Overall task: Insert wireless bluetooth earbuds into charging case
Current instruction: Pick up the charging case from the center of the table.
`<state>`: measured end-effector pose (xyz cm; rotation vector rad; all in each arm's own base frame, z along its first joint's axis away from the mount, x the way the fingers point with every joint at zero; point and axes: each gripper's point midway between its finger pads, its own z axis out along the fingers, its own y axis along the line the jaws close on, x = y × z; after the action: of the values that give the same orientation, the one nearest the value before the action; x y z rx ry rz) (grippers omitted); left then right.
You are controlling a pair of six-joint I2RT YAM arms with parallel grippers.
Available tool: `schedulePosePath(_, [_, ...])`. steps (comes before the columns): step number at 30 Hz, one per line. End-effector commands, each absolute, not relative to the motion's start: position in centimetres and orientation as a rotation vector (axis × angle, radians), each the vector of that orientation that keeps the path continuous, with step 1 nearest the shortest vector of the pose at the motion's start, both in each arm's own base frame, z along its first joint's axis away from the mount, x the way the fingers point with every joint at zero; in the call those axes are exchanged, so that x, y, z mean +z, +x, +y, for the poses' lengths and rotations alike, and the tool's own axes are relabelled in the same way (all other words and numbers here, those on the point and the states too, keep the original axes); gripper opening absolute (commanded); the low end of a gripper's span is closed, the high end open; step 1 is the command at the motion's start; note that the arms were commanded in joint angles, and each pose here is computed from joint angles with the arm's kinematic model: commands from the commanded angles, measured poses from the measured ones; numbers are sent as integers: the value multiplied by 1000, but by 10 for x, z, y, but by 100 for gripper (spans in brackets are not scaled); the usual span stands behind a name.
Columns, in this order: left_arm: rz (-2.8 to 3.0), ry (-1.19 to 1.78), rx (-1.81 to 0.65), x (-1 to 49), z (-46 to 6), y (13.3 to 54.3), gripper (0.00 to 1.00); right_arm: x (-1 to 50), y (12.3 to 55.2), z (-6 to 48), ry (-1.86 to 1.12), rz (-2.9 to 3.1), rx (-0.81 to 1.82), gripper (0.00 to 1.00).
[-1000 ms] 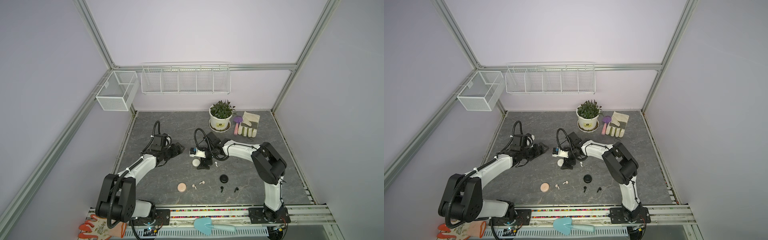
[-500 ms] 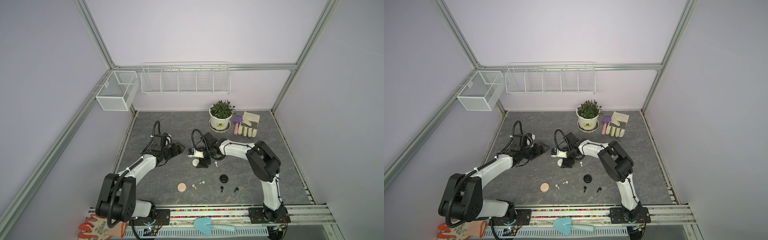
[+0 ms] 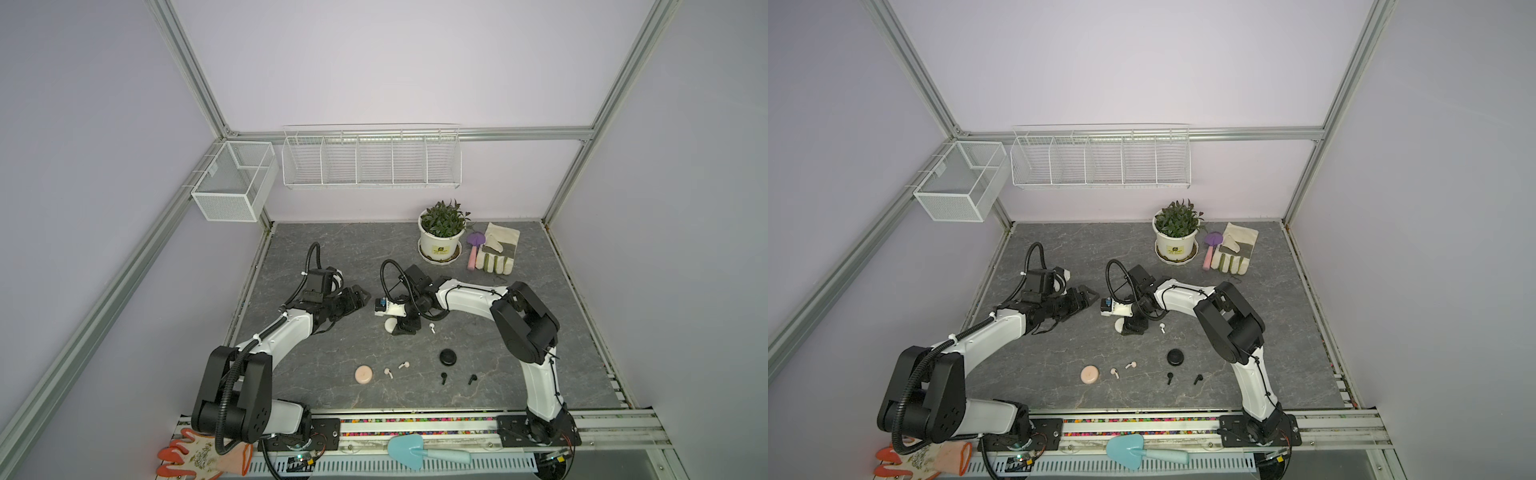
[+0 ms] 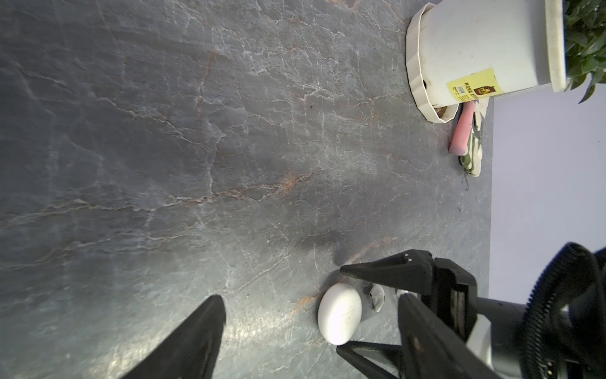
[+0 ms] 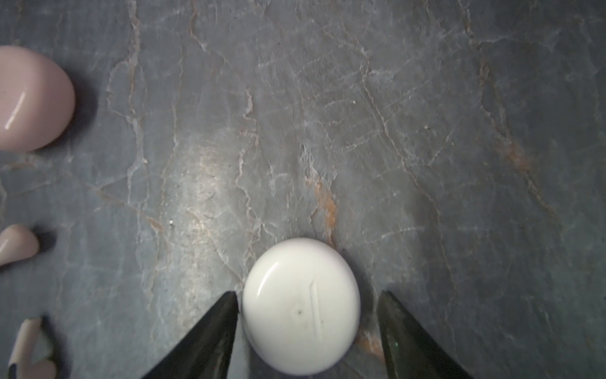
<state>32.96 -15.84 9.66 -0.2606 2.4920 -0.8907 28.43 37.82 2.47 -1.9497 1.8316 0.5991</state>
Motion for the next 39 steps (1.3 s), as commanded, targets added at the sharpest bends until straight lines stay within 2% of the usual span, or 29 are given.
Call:
schedulePosePath(1, [2489, -280, -901, 96, -157, 328, 83, 17, 279, 380, -1984, 1837, 606, 68])
schedulePosePath(17, [2473, -298, -901, 100, -151, 324, 83, 13, 279, 383, -1993, 1854, 570, 61])
schedulePosePath(26, [2467, -298, -910, 101, -151, 325, 83, 10, 278, 377, -1994, 1891, 538, 66])
schedulePosePath(30, [2470, -300, -908, 100, -151, 324, 83, 7, 276, 380, -1993, 1891, 546, 63])
schedulePosePath(34, [2469, -303, -907, 100, -151, 323, 83, 8, 276, 381, -1984, 1898, 556, 54])
schedulePosePath(39, [2476, -307, -907, 101, -150, 320, 83, 23, 277, 385, -1950, 1884, 571, 52])
